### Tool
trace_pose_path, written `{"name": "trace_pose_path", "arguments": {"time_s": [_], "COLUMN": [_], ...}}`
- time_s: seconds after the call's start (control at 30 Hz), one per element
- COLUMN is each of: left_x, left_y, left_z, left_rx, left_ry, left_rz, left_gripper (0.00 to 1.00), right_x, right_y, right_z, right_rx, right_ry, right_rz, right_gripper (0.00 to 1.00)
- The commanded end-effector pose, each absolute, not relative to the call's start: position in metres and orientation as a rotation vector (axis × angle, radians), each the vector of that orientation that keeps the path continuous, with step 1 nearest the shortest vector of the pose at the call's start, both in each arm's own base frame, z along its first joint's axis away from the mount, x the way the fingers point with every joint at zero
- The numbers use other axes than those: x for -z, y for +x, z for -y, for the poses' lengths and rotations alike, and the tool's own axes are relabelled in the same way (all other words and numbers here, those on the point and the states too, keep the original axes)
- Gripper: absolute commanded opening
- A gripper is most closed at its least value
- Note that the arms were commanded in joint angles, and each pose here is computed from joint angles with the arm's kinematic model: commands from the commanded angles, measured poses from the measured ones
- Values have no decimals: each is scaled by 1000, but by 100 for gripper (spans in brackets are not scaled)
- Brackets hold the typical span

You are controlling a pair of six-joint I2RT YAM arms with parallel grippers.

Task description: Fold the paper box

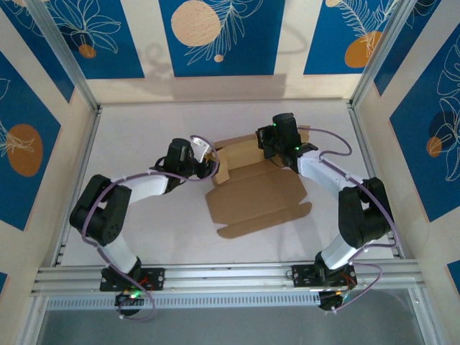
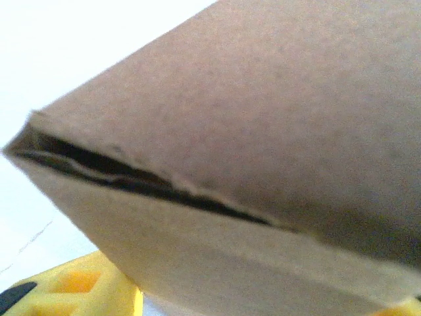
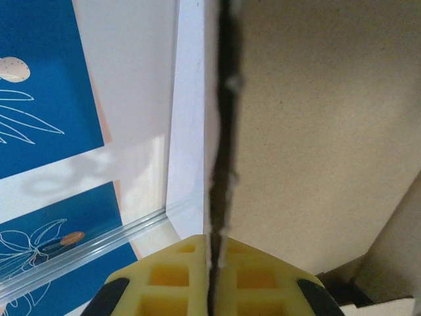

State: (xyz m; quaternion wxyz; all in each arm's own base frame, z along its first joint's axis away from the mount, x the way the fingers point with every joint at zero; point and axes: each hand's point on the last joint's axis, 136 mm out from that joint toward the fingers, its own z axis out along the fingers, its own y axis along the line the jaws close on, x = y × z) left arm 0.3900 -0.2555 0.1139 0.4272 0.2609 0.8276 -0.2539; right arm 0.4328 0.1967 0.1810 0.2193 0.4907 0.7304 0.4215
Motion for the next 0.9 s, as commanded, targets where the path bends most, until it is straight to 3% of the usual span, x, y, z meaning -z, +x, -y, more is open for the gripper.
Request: {"name": "trace_pose_path", "arguments": {"time_s": [0.0, 0.17, 0.47, 0.67, 0.87], "left_x": [-135, -134, -133, -130, -128], "left_y": [412, 416, 421, 417, 410], "left_z": [234, 226, 220, 222, 236], "left_rx": [473, 400, 360, 374, 424], "left_ry": [551, 551, 519, 520, 594], "left_rz": [-2015, -2024, -2021, -2012, -1982], "left_gripper": [47, 47, 67, 66, 72], "right_x": [-169, -166, -166, -166, -168], "right_y": [398, 390, 383, 387, 390], "right_z": [-211, -207, -212, -213, -218], "right_rx": [-1148, -1134, -1147, -1157, -1185], "right_ry": [1404, 1463, 1506, 1518, 1514], "right_rz": [-2136, -2109, -2108, -2102, -2112], "right_gripper": [0, 0, 0, 0, 0]}}
